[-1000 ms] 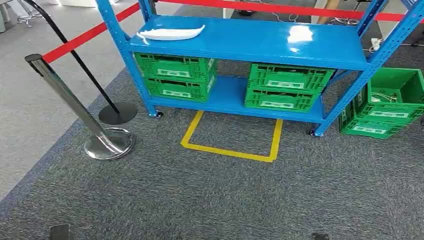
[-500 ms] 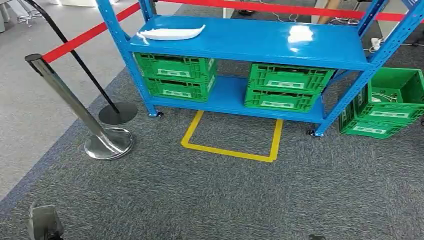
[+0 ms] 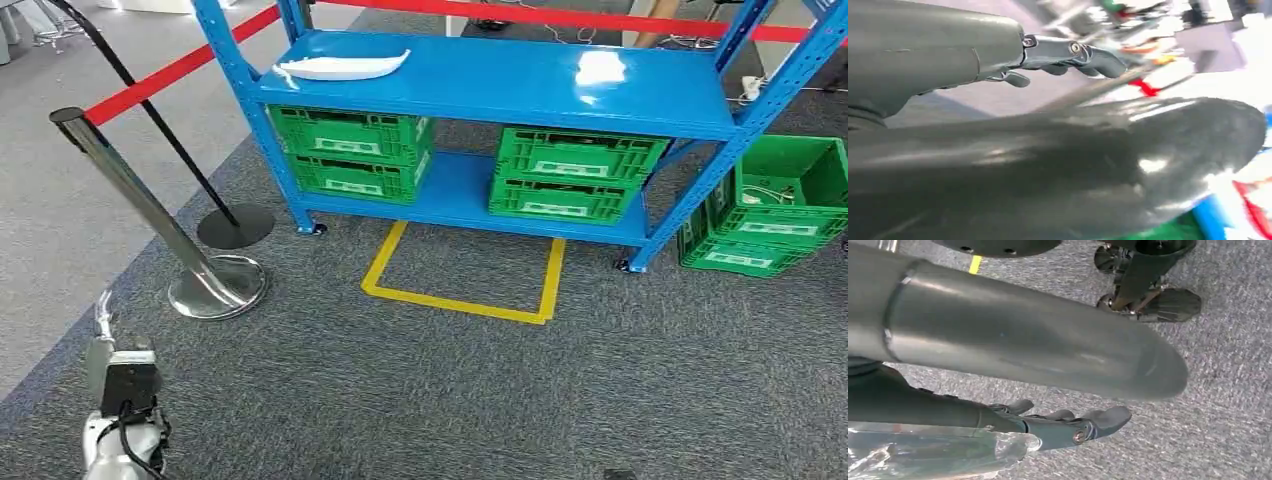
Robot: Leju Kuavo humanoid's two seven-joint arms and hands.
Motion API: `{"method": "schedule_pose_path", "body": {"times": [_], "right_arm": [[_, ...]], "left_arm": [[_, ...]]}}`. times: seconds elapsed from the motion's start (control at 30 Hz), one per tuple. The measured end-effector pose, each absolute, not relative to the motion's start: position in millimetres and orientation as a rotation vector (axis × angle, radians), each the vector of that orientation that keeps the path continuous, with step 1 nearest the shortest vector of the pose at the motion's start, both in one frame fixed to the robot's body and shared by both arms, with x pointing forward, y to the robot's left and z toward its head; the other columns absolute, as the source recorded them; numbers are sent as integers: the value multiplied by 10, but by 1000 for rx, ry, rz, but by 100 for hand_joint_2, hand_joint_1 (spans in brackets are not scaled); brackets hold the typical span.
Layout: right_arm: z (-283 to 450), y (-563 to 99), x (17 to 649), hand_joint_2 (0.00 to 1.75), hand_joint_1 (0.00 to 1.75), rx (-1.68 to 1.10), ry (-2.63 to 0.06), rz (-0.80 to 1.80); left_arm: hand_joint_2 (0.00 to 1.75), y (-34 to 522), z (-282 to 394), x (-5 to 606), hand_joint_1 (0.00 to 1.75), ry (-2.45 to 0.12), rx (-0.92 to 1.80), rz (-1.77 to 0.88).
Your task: Take the parts from the cabinet and place them on the table.
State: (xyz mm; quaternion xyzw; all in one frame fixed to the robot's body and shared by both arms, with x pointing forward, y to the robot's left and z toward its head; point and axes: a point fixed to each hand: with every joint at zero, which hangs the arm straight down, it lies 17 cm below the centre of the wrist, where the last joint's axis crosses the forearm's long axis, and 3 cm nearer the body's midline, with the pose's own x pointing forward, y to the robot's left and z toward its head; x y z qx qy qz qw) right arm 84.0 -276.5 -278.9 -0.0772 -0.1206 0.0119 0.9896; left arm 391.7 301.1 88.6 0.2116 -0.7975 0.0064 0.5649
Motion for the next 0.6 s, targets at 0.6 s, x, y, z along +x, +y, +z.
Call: {"method": "schedule_pose_path", "body": {"times": [0.6], "right_arm": [[-2788, -2624, 825, 0, 0, -136, -231, -7]], "left_arm": [[0, 2611, 1901, 3757, 0, -2155, 382, 16]]}}
